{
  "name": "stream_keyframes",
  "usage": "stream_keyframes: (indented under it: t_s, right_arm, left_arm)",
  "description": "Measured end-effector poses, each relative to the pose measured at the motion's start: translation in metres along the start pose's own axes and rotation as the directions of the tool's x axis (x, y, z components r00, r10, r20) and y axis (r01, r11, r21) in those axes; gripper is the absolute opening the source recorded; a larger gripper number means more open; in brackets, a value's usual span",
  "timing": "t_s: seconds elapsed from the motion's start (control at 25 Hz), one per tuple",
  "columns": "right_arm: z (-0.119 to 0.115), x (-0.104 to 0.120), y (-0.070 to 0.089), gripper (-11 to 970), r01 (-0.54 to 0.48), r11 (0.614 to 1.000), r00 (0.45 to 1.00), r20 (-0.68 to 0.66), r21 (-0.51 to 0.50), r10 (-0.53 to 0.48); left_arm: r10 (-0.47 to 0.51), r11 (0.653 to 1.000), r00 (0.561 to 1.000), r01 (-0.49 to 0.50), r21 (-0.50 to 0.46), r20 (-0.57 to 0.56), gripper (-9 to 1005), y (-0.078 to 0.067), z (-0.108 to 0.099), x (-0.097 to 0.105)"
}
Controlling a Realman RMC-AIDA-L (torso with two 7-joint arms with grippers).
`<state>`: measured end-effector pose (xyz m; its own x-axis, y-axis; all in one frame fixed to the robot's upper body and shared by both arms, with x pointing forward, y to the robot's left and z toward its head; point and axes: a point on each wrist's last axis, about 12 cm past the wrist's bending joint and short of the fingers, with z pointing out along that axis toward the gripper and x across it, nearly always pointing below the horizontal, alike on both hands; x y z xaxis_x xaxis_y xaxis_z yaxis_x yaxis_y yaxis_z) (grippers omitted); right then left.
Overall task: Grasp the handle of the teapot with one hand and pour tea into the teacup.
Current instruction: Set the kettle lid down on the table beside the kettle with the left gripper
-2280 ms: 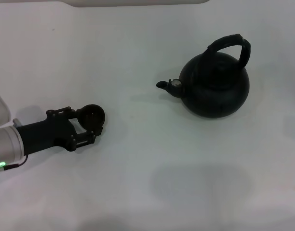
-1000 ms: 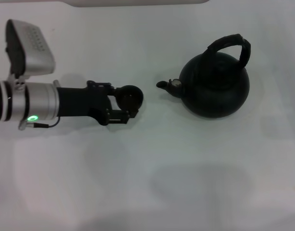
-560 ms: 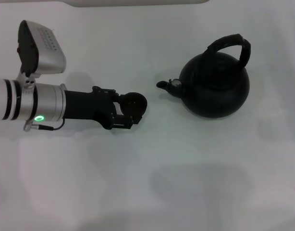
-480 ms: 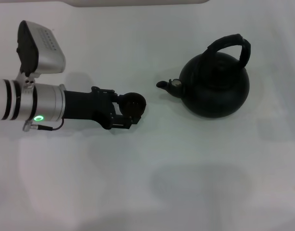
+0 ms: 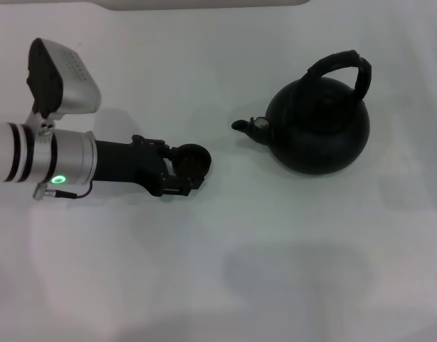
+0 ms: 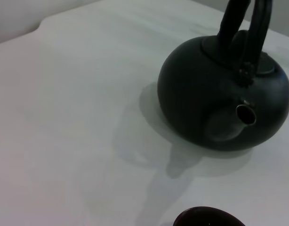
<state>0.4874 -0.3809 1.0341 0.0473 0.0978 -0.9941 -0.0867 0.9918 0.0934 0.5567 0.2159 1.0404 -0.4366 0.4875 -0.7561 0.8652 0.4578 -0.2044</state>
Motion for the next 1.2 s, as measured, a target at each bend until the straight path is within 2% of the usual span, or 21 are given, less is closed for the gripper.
stream_keyframes:
  t_s: [0.6, 1.2]
  right_arm:
    - [0.0, 0.001, 0.001, 482, 0.0, 1.0, 1.0, -0.002, -0.005, 0.0]
    - [0.001, -0.001, 0.002, 483, 0.0, 1.0, 1.0, 0.005, -0.011, 0.0]
  left_arm:
    - [0.007, 0.999, 1.0, -0.008, -0.035, -0.024, 683, 0.005, 0.006, -0.004]
    - [0.043, 0.999, 0.998, -0.043, -0.005, -0.042, 683, 0.001, 0.013, -0.009]
